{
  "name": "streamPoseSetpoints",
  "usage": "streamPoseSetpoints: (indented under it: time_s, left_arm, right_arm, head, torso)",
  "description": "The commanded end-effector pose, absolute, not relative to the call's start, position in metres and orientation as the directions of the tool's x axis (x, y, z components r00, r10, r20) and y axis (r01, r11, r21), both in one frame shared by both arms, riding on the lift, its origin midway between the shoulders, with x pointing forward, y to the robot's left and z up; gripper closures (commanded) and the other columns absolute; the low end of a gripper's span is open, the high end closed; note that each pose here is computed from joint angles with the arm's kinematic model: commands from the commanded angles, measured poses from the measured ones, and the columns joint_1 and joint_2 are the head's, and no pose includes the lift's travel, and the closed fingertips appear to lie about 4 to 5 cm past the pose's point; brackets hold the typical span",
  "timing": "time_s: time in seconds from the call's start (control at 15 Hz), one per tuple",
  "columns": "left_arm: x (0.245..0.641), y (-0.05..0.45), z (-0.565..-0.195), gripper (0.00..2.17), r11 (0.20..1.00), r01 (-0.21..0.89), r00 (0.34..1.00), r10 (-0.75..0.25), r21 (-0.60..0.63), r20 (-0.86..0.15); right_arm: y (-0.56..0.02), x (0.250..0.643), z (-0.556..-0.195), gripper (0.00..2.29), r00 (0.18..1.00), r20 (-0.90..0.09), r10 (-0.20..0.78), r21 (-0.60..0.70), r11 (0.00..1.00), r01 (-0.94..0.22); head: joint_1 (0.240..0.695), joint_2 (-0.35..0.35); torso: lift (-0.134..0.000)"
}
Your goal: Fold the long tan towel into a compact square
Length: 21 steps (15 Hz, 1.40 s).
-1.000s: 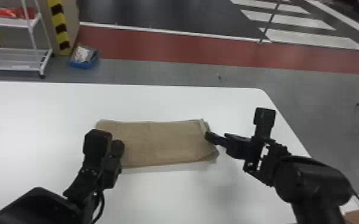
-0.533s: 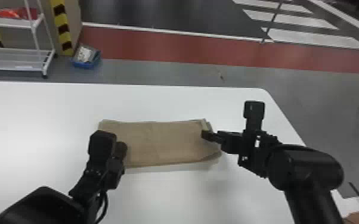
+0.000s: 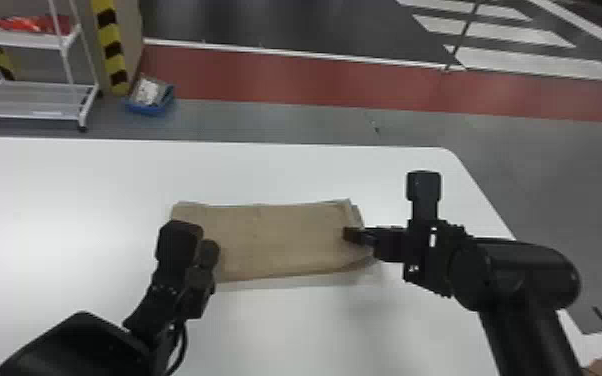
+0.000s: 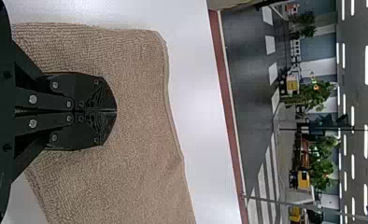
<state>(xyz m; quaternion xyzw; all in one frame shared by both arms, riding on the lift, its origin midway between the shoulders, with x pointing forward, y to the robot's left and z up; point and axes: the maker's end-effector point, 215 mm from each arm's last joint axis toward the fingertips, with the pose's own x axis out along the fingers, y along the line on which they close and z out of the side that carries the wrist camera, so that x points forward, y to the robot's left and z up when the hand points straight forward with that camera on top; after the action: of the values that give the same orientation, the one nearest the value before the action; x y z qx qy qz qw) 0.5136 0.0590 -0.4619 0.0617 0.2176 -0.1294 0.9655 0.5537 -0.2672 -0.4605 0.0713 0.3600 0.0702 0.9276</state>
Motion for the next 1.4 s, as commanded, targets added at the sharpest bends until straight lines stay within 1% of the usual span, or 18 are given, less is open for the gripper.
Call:
streamPoseSetpoints:
  time_s: [0.0, 0.07, 0.13, 0.33, 0.53, 0.73, 0.8, 0.93, 1.07, 1.13, 1.27, 1.33]
  left_arm:
    - [0.514, 0.058, -0.463, 2.13, 0.959, 0.276, 0.871, -0.222, 0.063, -0.438]
    - [0.514, 0.058, -0.464, 2.13, 0.958, 0.279, 0.869, -0.224, 0.063, -0.441]
    - [0.514, 0.058, -0.465, 2.13, 0.958, 0.279, 0.868, -0.223, 0.065, -0.444]
    - [0.512, 0.059, -0.471, 2.13, 0.958, 0.280, 0.860, -0.219, 0.068, -0.461]
    - [0.511, 0.052, -0.470, 2.13, 0.955, 0.290, 0.859, -0.228, 0.068, -0.459]
    - [0.508, 0.046, -0.472, 2.13, 0.952, 0.301, 0.853, -0.240, 0.062, -0.464]
    - [0.507, 0.047, -0.469, 2.13, 0.954, 0.297, 0.858, -0.243, 0.050, -0.452]
    - [0.508, 0.045, -0.439, 2.13, 0.956, 0.295, 0.884, -0.270, 0.007, -0.381]
    - [0.510, 0.050, -0.415, 2.13, 0.956, 0.293, 0.898, -0.276, -0.002, -0.341]
    - [0.511, 0.054, -0.409, 2.13, 0.957, 0.290, 0.901, -0.276, -0.007, -0.335]
    - [0.517, 0.069, -0.411, 2.13, 0.962, 0.274, 0.903, -0.258, -0.001, -0.345]
    - [0.520, 0.075, -0.421, 2.13, 0.962, 0.273, 0.895, -0.255, 0.000, -0.366]
  right_arm:
    - [-0.263, 0.551, -0.462, 1.24, 0.725, -0.659, 0.201, 0.204, 0.975, -0.084]
    - [-0.262, 0.547, -0.463, 1.45, 0.723, -0.658, 0.211, 0.218, 0.972, -0.085]
    - [-0.258, 0.548, -0.458, 1.48, 0.729, -0.649, 0.219, 0.222, 0.970, -0.094]
    - [-0.242, 0.547, -0.434, 1.48, 0.750, -0.603, 0.270, 0.271, 0.954, -0.126]
    - [-0.217, 0.546, -0.394, 1.48, 0.776, -0.538, 0.329, 0.304, 0.935, -0.185]
    - [-0.200, 0.543, -0.367, 1.48, 0.778, -0.506, 0.373, 0.333, 0.916, -0.224]
    - [-0.201, 0.542, -0.364, 1.48, 0.781, -0.506, 0.366, 0.326, 0.920, -0.220]
    - [-0.205, 0.545, -0.358, 1.48, 0.798, -0.488, 0.353, 0.316, 0.924, -0.215]
    - [-0.214, 0.548, -0.355, 1.48, 0.808, -0.488, 0.331, 0.306, 0.932, -0.197]
    - [-0.216, 0.548, -0.353, 1.48, 0.811, -0.486, 0.326, 0.303, 0.933, -0.194]
    - [-0.221, 0.548, -0.350, 1.48, 0.812, -0.486, 0.324, 0.304, 0.933, -0.190]
    - [-0.227, 0.549, -0.348, 1.48, 0.815, -0.484, 0.318, 0.305, 0.935, -0.183]
  head:
    - [0.695, -0.212]
    - [0.695, -0.211]
    - [0.695, -0.210]
    - [0.695, -0.202]
    - [0.695, -0.188]
    - [0.695, -0.172]
    - [0.695, -0.169]
    - [0.695, -0.163]
    - [0.695, -0.164]
    - [0.695, -0.167]
    - [0.695, -0.169]
    - [0.695, -0.166]
  torso:
    - [-0.124]
    - [-0.124]
    - [-0.124]
    - [-0.124]
    - [-0.124]
    - [-0.124]
    - [-0.124]
    - [-0.124]
    - [-0.124]
    - [-0.124]
    - [-0.124]
    - [-0.124]
